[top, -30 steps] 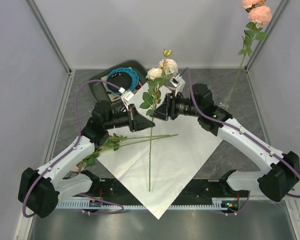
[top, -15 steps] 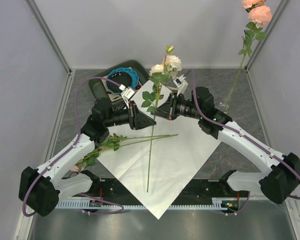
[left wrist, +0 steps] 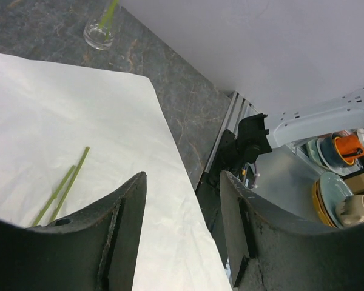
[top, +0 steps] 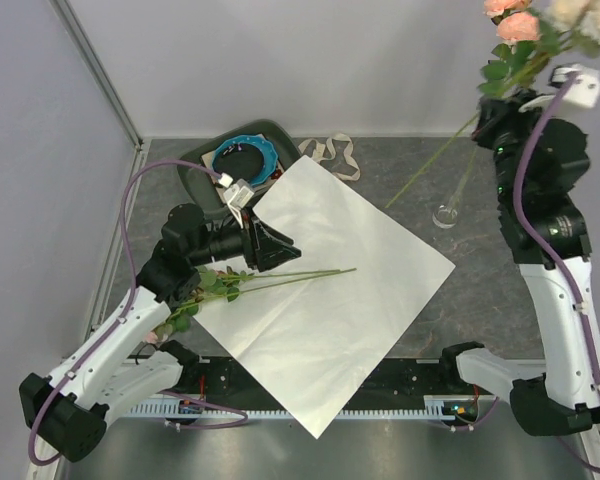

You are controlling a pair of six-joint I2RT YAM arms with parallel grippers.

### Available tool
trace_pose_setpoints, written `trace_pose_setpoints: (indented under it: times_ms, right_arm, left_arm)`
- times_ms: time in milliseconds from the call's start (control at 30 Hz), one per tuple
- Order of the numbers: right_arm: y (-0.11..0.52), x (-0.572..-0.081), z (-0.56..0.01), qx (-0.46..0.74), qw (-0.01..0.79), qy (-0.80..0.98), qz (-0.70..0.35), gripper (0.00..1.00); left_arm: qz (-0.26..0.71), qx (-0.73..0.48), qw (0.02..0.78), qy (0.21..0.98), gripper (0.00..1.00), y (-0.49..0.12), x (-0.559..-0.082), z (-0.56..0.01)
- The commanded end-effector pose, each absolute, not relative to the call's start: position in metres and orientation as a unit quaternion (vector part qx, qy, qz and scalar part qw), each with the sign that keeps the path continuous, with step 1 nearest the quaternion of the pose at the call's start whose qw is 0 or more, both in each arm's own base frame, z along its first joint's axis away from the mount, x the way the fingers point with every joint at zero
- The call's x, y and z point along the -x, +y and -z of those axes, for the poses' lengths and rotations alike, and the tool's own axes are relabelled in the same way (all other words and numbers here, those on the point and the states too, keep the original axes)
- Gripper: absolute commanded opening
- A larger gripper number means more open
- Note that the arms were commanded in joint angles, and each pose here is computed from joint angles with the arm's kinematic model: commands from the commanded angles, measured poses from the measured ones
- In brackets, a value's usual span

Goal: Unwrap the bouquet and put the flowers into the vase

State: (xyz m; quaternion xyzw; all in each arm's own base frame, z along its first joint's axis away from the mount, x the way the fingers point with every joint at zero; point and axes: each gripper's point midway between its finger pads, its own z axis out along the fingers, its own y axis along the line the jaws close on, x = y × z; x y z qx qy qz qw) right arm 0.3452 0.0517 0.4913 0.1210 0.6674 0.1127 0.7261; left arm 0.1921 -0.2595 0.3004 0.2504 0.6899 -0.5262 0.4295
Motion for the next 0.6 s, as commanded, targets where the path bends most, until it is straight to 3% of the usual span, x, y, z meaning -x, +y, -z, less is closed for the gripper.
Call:
trace_pose_setpoints:
  times_ms: [0, 300, 567]
  right_arm:
    - [-0.039, -0.327, -0.522, -0.223, 0.746, 0.625, 0.053, 0.00]
    - [-0.154, -0.324, -0.547, -0.332, 0.749, 0.564, 0.104, 0.00]
    - [-0.165, -0.325, -0.567, -0.326, 0.760, 0.555, 0.091, 0.00]
  left_arm:
    - [0.511, -0.268, 0.457, 0.677, 0.58, -0.255, -0.191, -0.312]
    - [0.527, -0.280, 0.450, 0.664, 0.63, -0.255, -0.179, -0.313]
    - [0.537, -0.278, 0.452, 0.655, 0.67, -0.253, -0.182, -0.318]
